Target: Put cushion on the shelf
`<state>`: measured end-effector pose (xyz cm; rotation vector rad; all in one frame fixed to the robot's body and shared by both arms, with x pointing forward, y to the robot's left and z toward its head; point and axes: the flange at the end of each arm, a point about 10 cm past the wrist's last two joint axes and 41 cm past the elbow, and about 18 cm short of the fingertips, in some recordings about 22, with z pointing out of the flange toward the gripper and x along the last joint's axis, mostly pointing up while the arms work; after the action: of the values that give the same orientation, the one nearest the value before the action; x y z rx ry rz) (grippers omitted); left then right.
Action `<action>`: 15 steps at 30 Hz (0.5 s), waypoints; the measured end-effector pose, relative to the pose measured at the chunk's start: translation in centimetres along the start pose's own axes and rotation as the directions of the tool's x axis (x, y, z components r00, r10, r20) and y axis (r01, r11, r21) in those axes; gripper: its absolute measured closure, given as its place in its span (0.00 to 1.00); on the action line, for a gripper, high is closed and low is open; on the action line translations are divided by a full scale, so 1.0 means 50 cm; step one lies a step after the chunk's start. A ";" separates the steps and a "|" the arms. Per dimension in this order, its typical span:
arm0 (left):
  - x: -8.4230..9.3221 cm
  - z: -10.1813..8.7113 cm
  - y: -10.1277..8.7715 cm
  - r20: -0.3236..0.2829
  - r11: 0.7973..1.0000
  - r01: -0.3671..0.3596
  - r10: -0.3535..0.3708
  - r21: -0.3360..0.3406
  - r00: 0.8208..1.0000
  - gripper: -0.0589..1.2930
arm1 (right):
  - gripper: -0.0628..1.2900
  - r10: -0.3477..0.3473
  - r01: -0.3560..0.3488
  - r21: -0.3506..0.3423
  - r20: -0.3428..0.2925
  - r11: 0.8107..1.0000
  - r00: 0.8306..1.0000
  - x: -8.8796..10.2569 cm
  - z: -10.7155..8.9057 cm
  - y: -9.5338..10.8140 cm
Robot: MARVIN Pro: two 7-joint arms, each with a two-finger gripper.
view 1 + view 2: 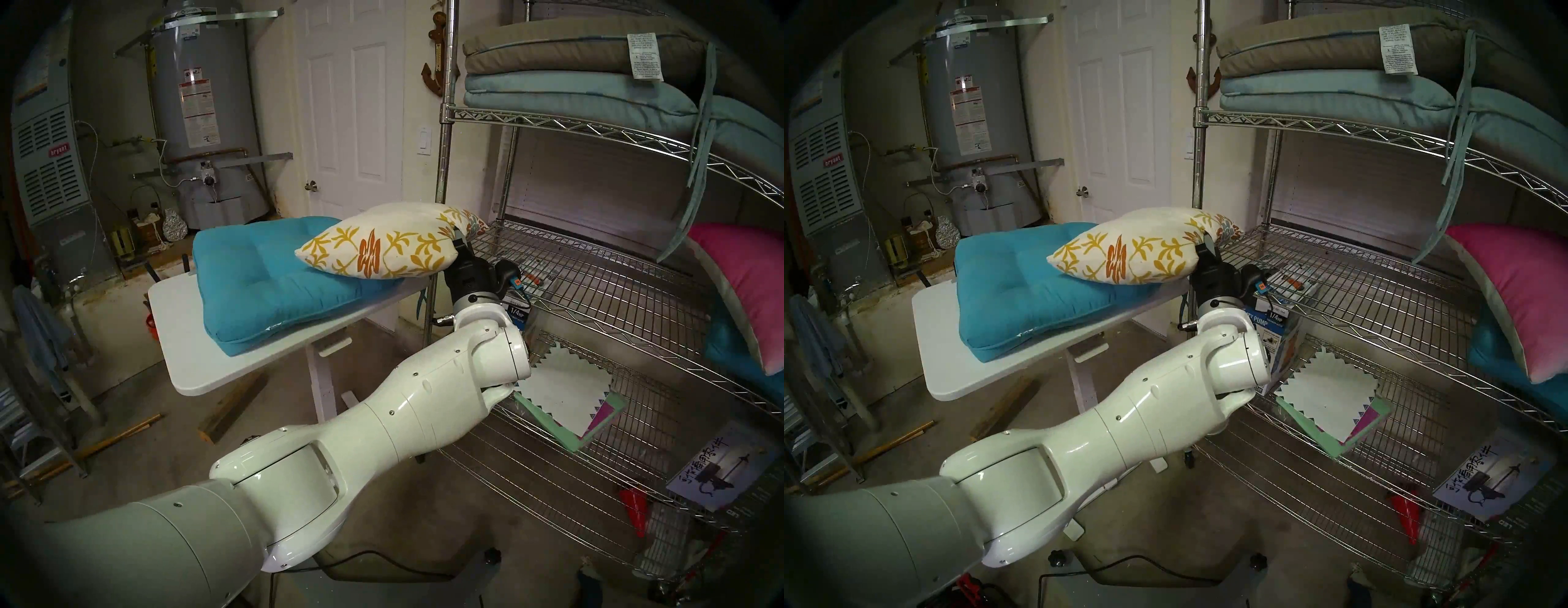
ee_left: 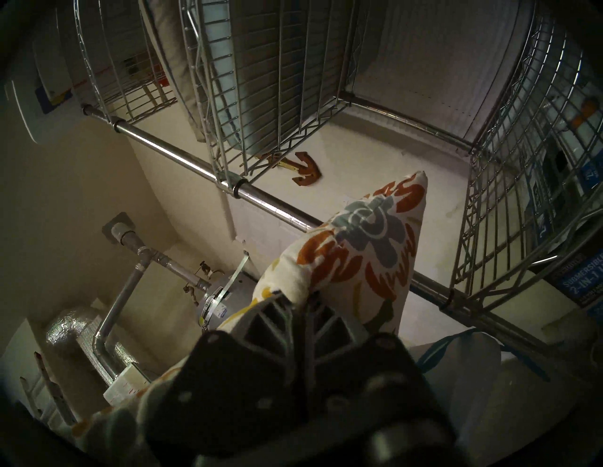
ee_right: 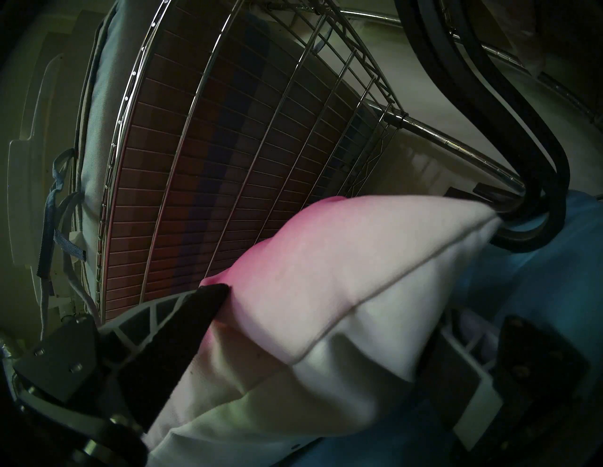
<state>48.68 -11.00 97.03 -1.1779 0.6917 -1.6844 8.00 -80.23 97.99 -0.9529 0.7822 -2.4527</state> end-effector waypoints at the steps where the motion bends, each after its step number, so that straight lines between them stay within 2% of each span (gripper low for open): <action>1: 0.002 0.001 0.003 -0.005 1.000 -0.003 0.003 -0.002 1.000 0.94 | 0.05 0.000 0.000 0.000 0.000 1.000 1.000 0.000 0.000 0.000; 7: 0.016 0.008 0.010 -0.031 1.000 -0.014 0.014 -0.008 0.999 0.94 | 0.05 0.000 0.000 0.000 0.000 1.000 1.000 0.000 0.000 0.000; 15: 0.052 0.014 0.012 -0.082 1.000 -0.018 0.017 -0.014 0.996 0.94 | 0.05 0.000 0.000 0.000 0.000 1.000 1.000 0.000 0.000 0.000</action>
<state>49.29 -13.57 97.80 -1.1149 0.7642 -1.7238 8.00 -80.23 97.99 -0.9529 0.7822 -2.4527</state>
